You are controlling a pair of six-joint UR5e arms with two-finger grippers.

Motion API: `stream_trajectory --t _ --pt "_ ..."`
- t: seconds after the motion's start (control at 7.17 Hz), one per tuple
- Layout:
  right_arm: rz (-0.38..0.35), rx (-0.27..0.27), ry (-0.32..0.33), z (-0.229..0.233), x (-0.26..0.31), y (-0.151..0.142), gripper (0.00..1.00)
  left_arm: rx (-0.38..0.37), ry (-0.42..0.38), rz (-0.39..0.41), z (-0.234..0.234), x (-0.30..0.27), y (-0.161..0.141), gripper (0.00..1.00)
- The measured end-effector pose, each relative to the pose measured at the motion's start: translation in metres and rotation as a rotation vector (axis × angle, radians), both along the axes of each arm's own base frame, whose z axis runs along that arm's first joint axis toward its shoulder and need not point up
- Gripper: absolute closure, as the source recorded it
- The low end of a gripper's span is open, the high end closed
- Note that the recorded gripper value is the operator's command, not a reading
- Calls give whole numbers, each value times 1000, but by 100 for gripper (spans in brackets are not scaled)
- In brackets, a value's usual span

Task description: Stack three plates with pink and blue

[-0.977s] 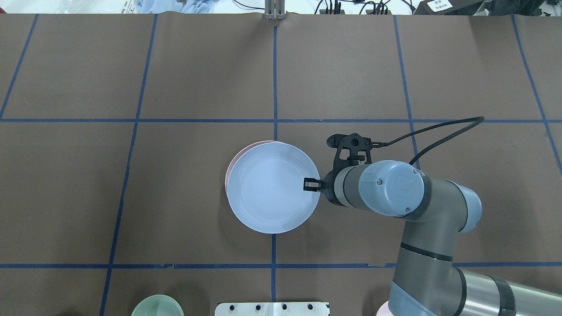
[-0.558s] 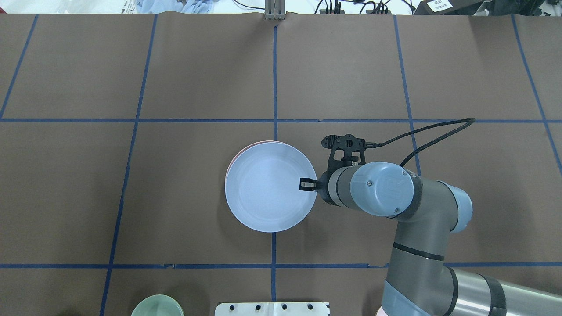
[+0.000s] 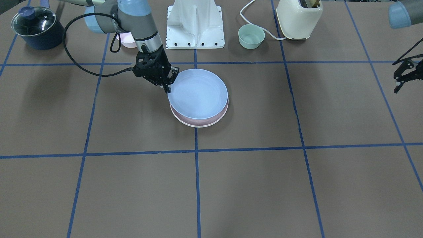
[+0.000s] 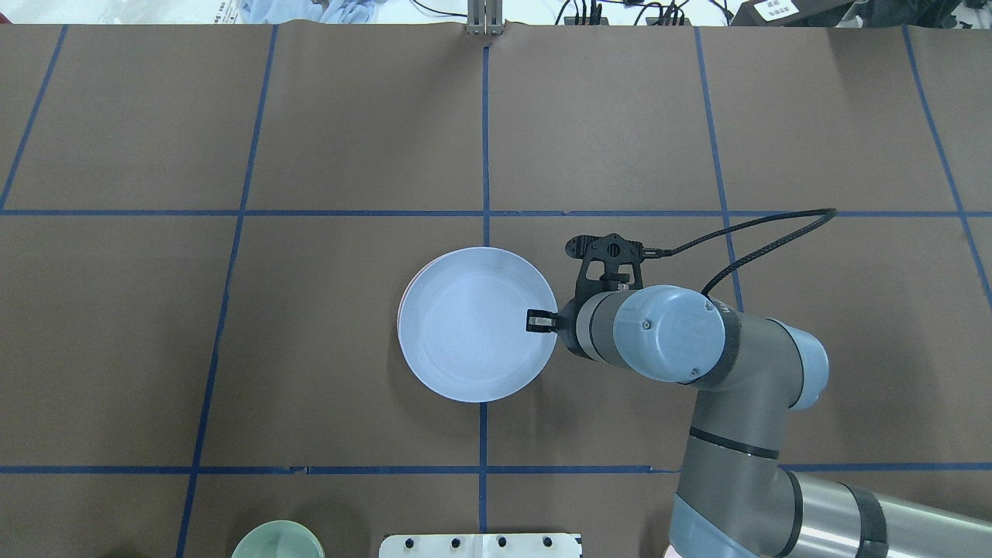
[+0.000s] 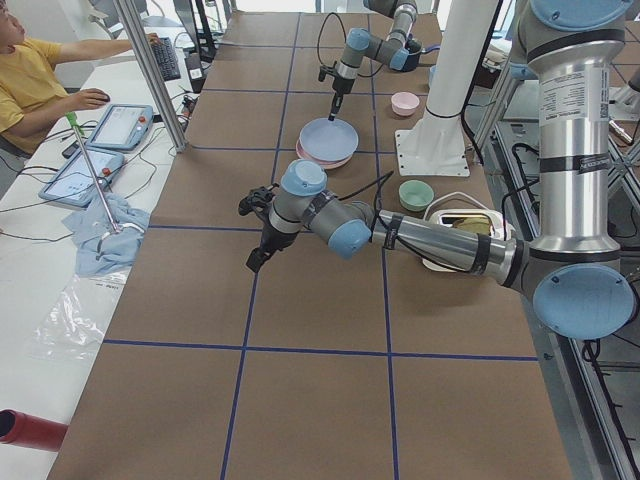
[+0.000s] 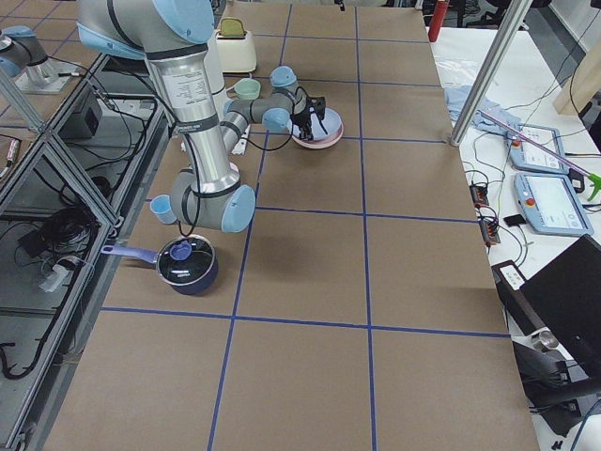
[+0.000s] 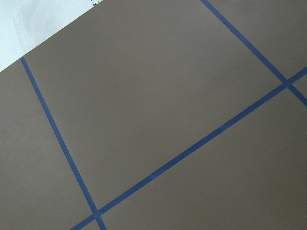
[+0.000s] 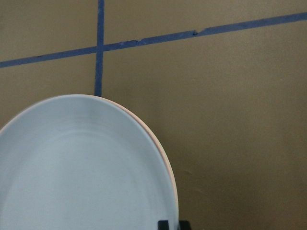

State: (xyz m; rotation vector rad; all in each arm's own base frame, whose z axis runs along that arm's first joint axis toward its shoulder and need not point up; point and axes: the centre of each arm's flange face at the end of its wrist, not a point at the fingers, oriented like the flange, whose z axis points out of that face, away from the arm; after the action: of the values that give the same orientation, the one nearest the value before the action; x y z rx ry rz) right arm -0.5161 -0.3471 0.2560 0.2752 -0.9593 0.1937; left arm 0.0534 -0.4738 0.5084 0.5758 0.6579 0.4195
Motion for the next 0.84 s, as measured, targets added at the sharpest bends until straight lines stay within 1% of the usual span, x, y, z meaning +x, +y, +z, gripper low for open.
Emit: stream_trajectory --t 0.14,0.28,0.42,0.56,0.7,0.84 --pt "7 9 6 -1 -1 -3 0 -14 10 9 5 1 3 0" --pt "10 10 17 -9 2 -11 0 -31 17 12 11 -1 7 0" --pt "-2 1 47 -21 13 -31 0 -50 14 4 20 -5 10 0" --pt "-40 -5 90 -28 41 -63 0 -91 3 -17 42 -17 13 0" --pt "-100 5 137 -21 87 -105 0 -148 -7 -58 72 -39 15 0" --pt "-176 35 183 -2 146 -147 0 -203 -17 -91 97 -68 16 0"
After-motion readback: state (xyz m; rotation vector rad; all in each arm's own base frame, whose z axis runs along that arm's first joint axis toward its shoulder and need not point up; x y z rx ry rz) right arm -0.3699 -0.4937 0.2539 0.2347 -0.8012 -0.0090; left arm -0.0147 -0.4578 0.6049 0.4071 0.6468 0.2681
